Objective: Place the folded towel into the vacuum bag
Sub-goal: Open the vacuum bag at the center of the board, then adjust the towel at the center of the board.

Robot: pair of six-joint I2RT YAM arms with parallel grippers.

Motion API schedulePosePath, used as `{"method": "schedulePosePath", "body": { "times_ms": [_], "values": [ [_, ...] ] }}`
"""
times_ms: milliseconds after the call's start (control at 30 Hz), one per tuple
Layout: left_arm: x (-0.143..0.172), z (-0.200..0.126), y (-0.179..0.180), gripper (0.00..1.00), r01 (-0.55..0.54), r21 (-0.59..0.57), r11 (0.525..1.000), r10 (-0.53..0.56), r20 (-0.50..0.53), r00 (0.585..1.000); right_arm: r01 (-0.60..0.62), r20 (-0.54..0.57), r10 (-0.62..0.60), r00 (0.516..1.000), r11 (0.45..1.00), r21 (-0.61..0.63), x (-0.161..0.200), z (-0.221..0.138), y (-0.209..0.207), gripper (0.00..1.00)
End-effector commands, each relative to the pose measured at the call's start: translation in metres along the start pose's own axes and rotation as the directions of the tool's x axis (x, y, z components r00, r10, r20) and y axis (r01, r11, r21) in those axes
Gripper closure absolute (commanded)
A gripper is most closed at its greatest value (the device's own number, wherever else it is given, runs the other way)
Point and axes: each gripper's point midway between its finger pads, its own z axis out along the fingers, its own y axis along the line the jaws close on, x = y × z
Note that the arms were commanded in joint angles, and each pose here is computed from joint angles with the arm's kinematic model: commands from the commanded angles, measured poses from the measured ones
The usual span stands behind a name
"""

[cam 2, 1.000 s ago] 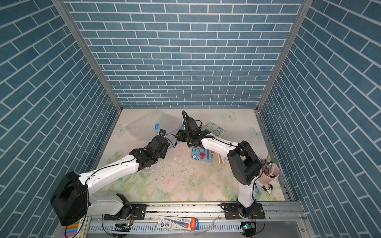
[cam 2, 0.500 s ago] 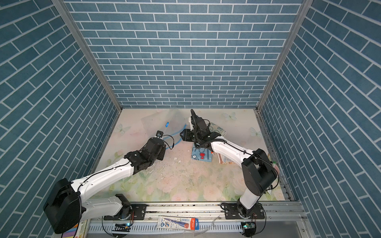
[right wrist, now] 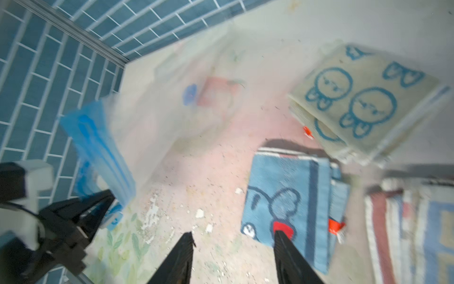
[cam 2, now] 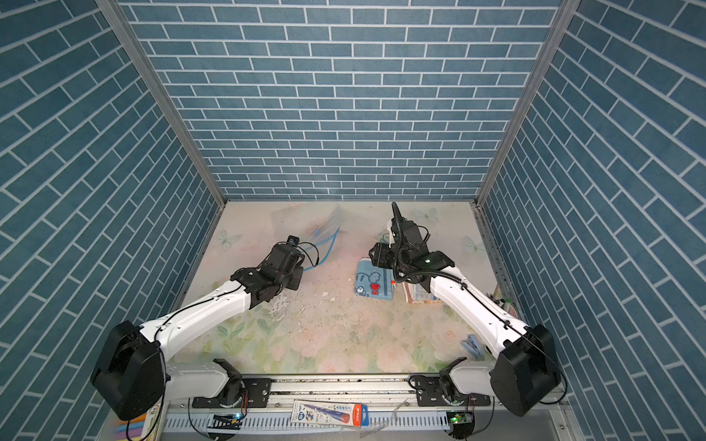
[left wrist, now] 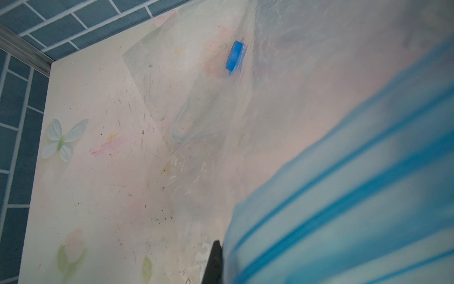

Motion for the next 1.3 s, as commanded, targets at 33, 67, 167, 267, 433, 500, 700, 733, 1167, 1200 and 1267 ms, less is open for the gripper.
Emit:
{"method": "schedulePosePath", "body": {
  "times_ms": [33, 67, 167, 267, 433, 500, 700, 733, 1167, 1200, 1267],
  "values": [
    [-0.003, -0.004, 0.005, 1.00, 0.034, -0.026, 0.999, -0.035, -0.031, 0.999, -0.059, -0.117, 0.078, 0.990, 0.986, 0.156, 0.033, 0.004, -0.038, 0.40],
    [-0.001, -0.003, 0.002, 1.00, 0.027, -0.023, 0.999, -0.028, -0.048, 0.998, -0.069, -0.139, 0.093, 0.986, 0.984, 0.165, 0.038, 0.008, -0.043, 0.38],
    [0.007, 0.000, -0.007, 1.00, -0.035, -0.027, 0.999, 0.032, -0.091, 0.995, -0.078, -0.186, 0.117, 0.975, 0.976, 0.205, 0.050, 0.021, -0.056, 0.37],
    [0.012, 0.001, -0.017, 1.00, -0.072, -0.036, 0.997, 0.068, -0.107, 0.992, -0.086, -0.238, 0.137, 0.962, 0.974, 0.211, 0.060, 0.036, -0.061, 0.37],
    [0.024, 0.006, -0.020, 1.00, -0.014, -0.041, 0.999, 0.008, -0.135, 0.991, -0.091, -0.275, 0.148, 0.950, 0.974, 0.210, 0.066, 0.060, -0.066, 0.38],
    [0.027, 0.007, -0.020, 1.00, -0.004, -0.050, 0.999, -0.003, -0.142, 0.990, -0.086, -0.297, 0.152, 0.943, 0.971, 0.224, 0.071, 0.069, -0.070, 0.40],
    [0.030, 0.015, -0.022, 1.00, -0.023, -0.073, 0.997, 0.011, -0.160, 0.987, -0.056, -0.332, 0.150, 0.931, 0.959, 0.277, 0.081, 0.085, -0.085, 0.47],
    [0.030, 0.016, -0.024, 1.00, -0.025, -0.073, 0.997, 0.013, -0.160, 0.987, -0.051, -0.329, 0.148, 0.933, 0.957, 0.287, 0.081, 0.086, -0.087, 0.47],
    [0.025, 0.021, -0.040, 1.00, -0.089, -0.070, 0.994, 0.077, -0.162, 0.984, -0.020, -0.240, 0.101, 0.965, 0.949, 0.316, 0.053, 0.095, -0.092, 0.48],
    [0.026, 0.021, -0.039, 1.00, -0.092, -0.075, 0.993, 0.079, -0.164, 0.983, -0.017, -0.234, 0.097, 0.967, 0.946, 0.324, 0.050, 0.096, -0.094, 0.47],
    [0.029, 0.019, -0.035, 1.00, -0.100, -0.094, 0.991, 0.083, -0.173, 0.981, -0.019, -0.221, 0.098, 0.970, 0.943, 0.332, 0.044, 0.097, -0.098, 0.45]
  ]
}}
